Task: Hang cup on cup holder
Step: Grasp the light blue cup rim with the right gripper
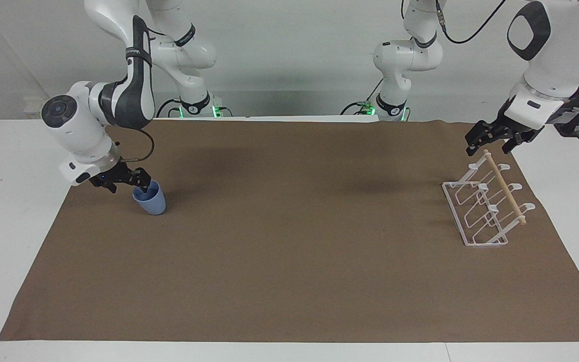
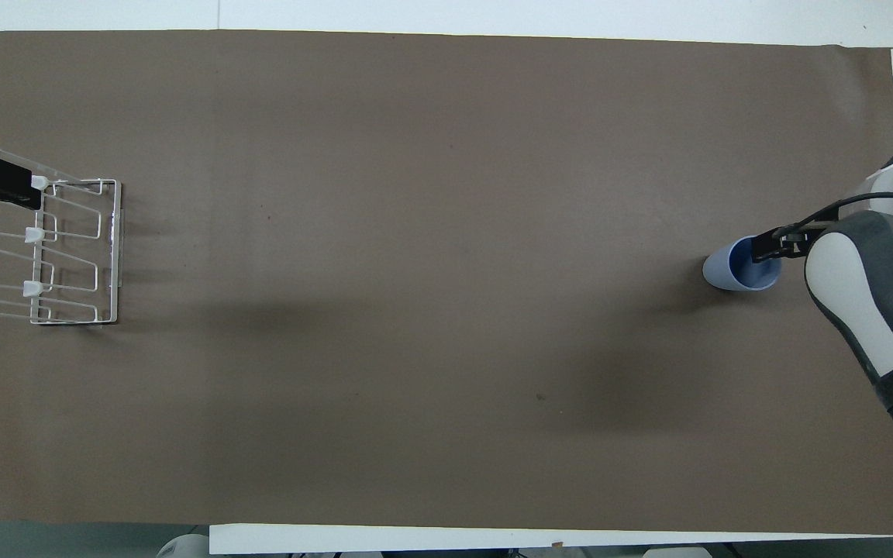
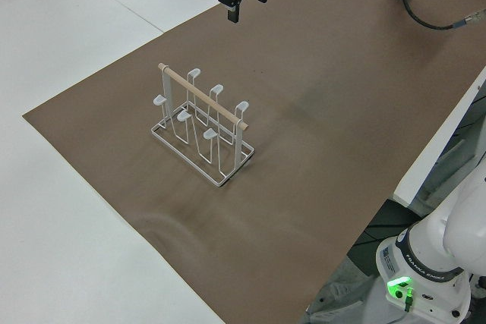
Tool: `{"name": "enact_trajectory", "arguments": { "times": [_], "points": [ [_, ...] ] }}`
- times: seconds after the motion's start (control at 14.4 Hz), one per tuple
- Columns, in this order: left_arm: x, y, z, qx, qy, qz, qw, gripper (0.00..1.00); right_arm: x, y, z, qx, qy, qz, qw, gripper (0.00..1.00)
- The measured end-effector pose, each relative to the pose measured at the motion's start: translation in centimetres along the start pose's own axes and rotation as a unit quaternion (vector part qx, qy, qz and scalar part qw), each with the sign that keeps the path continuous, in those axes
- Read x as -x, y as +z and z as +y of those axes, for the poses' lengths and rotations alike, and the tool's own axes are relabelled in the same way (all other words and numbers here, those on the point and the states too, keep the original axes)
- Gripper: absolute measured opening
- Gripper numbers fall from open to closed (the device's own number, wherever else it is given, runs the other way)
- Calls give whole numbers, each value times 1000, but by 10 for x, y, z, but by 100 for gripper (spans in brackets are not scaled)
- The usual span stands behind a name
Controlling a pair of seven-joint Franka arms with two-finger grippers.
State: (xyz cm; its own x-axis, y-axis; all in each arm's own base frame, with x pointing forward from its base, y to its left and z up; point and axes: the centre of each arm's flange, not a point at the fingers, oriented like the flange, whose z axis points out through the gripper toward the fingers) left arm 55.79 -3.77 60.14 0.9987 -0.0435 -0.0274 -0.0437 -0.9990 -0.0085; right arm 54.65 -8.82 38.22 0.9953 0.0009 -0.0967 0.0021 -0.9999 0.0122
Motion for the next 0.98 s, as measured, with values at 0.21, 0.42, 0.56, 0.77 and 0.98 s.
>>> {"name": "enact_trajectory", "arguments": {
  "times": [0.21, 0.42, 0.56, 0.77, 0.98],
  "points": [
    [0, 0, 0, 0, 0, 0, 1000, 100, 2, 20, 1, 0, 0, 1, 1000, 85],
    [0, 0, 0, 0, 0, 0, 1000, 100, 2, 34, 0, 0, -9, -3, 1000, 63],
    [0, 0, 0, 0, 0, 0, 1000, 100, 1, 36, -2, 0, -12, -5, 1000, 39],
    [0, 0, 0, 0, 0, 0, 1000, 100, -1, 33, -3, 0, -15, -3, 1000, 7],
    [0, 0, 0, 0, 0, 0, 1000, 100, -7, 12, -8, -11, -45, -14, 999, 5]
  ]
}}
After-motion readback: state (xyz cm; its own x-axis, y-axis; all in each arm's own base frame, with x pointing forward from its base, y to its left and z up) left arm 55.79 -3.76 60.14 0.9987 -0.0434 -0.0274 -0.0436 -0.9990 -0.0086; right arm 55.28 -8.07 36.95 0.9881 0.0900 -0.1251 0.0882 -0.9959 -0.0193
